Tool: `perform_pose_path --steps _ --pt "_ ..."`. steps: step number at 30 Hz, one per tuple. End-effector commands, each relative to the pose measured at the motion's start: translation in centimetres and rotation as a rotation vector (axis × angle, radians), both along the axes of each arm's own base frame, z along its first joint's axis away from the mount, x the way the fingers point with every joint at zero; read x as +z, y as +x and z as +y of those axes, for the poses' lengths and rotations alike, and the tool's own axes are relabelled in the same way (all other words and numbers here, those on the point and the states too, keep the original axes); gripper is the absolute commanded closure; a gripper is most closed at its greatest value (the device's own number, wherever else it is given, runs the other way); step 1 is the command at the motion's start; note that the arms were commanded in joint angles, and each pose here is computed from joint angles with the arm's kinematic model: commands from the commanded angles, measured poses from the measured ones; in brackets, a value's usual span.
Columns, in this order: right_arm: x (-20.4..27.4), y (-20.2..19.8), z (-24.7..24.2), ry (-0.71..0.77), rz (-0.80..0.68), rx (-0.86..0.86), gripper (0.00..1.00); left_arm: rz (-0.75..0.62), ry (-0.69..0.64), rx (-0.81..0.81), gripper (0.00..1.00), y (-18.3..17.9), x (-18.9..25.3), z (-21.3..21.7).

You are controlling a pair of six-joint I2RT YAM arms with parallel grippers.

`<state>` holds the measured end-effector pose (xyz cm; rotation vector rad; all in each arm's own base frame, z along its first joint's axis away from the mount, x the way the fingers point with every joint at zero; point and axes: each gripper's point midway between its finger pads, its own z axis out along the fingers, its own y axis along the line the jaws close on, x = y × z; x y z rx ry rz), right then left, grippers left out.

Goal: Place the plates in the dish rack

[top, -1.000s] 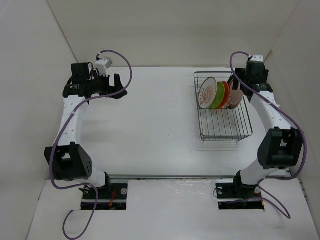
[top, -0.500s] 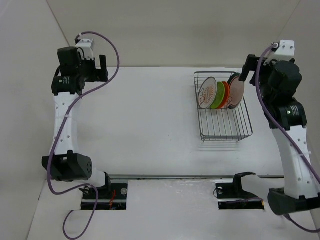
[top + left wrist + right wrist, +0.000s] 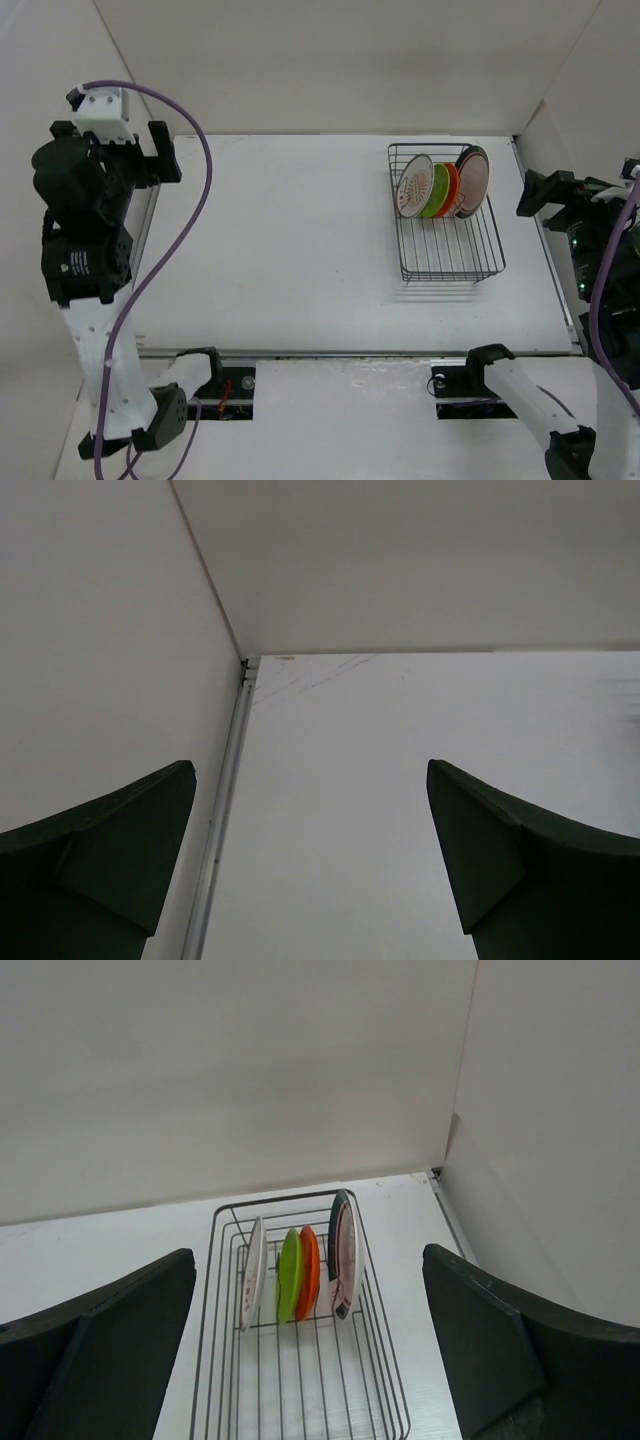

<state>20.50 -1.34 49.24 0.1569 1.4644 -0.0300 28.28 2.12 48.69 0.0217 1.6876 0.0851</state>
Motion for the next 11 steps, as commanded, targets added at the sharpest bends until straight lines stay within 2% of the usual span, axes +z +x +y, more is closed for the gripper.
perform_pose_path --steps 1,11 --pt "-1.94 1.3 0.3 -0.003 0.064 -0.002 0.01 0.04 0.0 0.018 0.0 -0.63 -1.73 0.3" --pt "-1.13 0.87 -0.13 0.003 0.043 -0.021 0.01 0.056 -0.024 0.001 0.0 -1.1 -2.56 -0.18"
